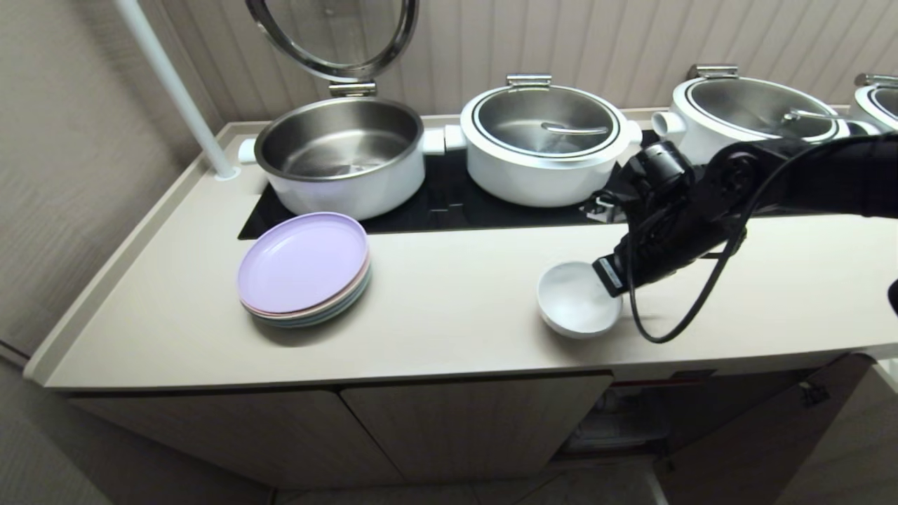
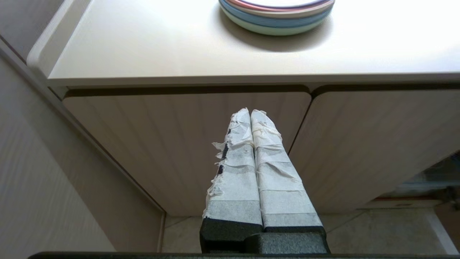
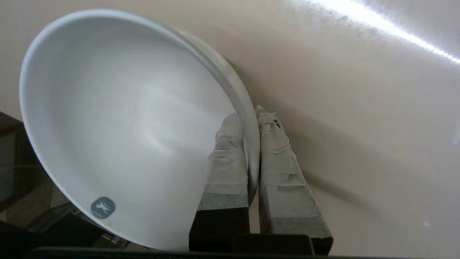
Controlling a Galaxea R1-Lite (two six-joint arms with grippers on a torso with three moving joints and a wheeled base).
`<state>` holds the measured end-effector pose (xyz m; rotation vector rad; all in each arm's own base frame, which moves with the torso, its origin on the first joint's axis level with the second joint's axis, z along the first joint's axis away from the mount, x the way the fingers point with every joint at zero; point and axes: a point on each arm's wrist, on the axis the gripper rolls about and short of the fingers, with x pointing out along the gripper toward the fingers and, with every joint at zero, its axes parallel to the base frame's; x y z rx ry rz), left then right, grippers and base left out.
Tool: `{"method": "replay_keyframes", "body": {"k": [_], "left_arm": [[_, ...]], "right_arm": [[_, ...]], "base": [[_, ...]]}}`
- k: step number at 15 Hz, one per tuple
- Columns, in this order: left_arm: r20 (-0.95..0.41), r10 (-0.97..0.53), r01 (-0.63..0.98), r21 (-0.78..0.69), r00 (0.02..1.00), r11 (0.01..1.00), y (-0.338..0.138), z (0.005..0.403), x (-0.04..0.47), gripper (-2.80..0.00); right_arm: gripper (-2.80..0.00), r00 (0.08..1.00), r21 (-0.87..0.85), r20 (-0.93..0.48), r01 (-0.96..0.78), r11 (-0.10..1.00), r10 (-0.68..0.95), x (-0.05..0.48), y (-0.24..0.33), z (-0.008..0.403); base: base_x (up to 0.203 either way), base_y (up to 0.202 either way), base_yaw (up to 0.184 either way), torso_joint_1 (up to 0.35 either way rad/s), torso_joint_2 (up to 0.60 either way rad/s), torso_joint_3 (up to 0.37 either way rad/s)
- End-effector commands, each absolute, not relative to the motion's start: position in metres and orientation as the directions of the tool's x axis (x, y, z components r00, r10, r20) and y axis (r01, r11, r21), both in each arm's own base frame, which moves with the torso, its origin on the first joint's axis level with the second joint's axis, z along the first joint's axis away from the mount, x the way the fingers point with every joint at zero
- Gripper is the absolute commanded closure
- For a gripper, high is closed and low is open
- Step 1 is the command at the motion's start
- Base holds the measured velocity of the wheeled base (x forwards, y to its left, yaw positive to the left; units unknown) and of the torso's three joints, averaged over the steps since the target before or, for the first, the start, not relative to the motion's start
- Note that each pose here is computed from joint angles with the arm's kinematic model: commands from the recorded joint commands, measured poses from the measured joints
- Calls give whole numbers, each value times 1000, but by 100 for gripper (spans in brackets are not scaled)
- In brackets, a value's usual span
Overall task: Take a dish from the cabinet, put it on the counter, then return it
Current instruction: Pick up the bowl from the table
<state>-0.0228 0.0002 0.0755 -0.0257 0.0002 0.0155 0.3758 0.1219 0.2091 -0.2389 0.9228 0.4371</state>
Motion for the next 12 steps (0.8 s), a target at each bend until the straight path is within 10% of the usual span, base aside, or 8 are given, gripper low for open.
{"method": "replay_keyframes", "body": {"k": [1,12], "left_arm": [[0,17,-17,-26,1000,1000,0,76,-23,0],[1,17,-17,-26,1000,1000,0,76,-23,0]], "right_arm": [[0,530,-28,-814,-448,894,240,374,118,211],[0,565,45,-791,-326,944,233,339,97,239]], "base": [[0,0,0,0,0,0],[0,0,0,0,0,0]]}}
